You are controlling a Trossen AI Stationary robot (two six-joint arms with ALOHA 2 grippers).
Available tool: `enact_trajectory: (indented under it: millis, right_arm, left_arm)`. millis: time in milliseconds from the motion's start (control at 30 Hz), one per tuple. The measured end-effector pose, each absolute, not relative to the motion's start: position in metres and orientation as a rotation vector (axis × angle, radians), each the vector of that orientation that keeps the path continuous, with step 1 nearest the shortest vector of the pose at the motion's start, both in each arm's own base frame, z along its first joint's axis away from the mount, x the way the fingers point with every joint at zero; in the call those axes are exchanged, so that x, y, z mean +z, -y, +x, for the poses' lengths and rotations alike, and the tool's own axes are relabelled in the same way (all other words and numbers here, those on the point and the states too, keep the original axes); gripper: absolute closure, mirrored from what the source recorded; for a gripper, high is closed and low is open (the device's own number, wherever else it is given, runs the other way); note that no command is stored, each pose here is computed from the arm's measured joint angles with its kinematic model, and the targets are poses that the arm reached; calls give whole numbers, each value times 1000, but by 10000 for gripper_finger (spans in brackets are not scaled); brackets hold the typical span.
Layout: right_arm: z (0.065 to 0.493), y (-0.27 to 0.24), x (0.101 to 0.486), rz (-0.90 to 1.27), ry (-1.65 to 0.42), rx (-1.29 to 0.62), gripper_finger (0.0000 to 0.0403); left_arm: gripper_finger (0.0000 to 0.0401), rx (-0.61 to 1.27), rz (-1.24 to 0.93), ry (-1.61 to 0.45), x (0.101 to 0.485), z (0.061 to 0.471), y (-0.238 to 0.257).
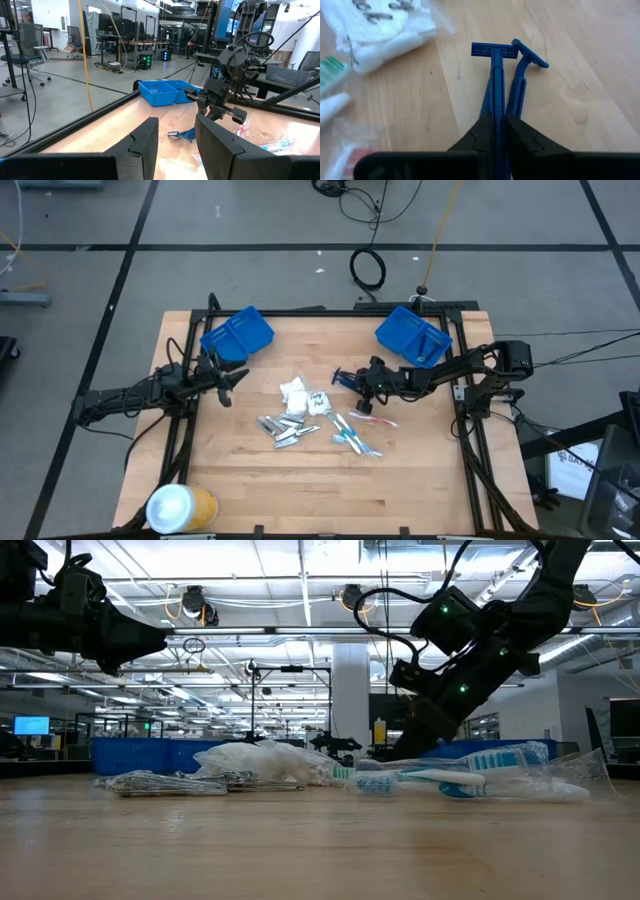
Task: Pick & Place Travel size toiletries
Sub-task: Put the blue razor into the right blue basket
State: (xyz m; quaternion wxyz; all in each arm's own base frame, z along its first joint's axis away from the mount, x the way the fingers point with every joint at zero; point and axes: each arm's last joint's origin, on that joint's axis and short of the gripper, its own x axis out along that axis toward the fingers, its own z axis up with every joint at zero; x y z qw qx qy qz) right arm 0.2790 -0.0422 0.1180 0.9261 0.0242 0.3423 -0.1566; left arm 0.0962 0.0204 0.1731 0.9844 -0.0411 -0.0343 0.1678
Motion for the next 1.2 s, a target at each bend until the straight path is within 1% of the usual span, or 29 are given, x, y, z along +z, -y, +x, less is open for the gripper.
enact_trajectory:
  millis: [133, 367, 467, 567, 767, 967, 1200]
  right_arm:
    - [281, 42, 120, 80, -666, -331, 379]
    - [281, 42, 121, 96, -662, -336, 380]
    - [280, 42, 125, 144, -638, -352, 381]
    - [279, 42, 134, 206, -598, -369, 381]
    - [273, 41, 166, 276, -463, -383, 381]
    - [258, 42, 190, 288, -396, -538, 381]
    - [234, 36, 205, 234, -356, -876, 381]
  left_arm:
    - [274, 337, -83, 69, 173, 96, -20]
    - [274, 337, -83, 69, 173, 96, -20]
    - [274, 337, -83, 69, 173, 96, -20]
    - [274, 337, -83, 69, 173, 96, -20]
    - [274, 337, -83, 68, 173, 96, -20]
    - [274, 337, -83, 69, 173, 96, -20]
    - [274, 337, -83, 69, 173, 96, -20]
